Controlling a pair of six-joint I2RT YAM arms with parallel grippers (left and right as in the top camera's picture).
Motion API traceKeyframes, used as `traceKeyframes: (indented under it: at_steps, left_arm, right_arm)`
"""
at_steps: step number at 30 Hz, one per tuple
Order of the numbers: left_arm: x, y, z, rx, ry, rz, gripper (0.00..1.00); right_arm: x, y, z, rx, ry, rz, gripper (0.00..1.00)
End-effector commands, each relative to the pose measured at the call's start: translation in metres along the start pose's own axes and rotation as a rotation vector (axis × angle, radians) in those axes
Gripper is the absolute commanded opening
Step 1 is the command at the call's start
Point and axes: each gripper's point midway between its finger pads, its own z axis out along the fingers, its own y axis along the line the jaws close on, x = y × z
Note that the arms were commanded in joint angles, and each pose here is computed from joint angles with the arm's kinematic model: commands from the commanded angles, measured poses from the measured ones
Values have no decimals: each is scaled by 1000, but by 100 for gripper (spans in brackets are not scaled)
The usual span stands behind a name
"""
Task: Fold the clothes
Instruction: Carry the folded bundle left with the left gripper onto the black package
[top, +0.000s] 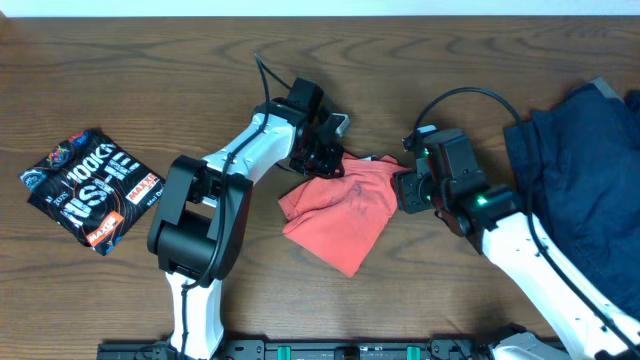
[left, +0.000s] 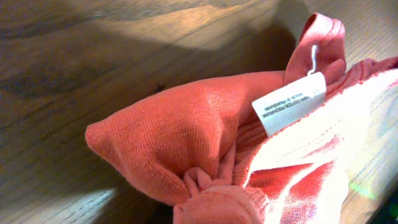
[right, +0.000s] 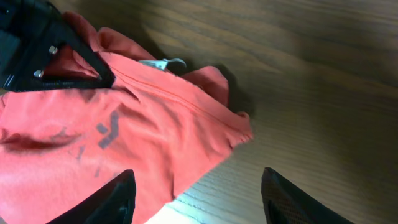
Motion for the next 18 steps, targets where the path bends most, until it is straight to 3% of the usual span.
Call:
traceKeyframes:
  at_steps: [1,8,13,18]
  left_arm:
    - [-15,25,-25,-90,-62,-42,6]
    - [-37,85,-163,-279,-361,-242,6]
    - [-11,141,-267,-400,-558,-401,7]
    - [29,200,-327,-463,-679,-593,6]
  right_arm:
    - [-11,-14,-14,58,-41,5,63]
    - [4,-22,-16,99,16,8,64]
    - [9,-33,-17,160,34,7,63]
    - [10,-34,-17,160,38,8,63]
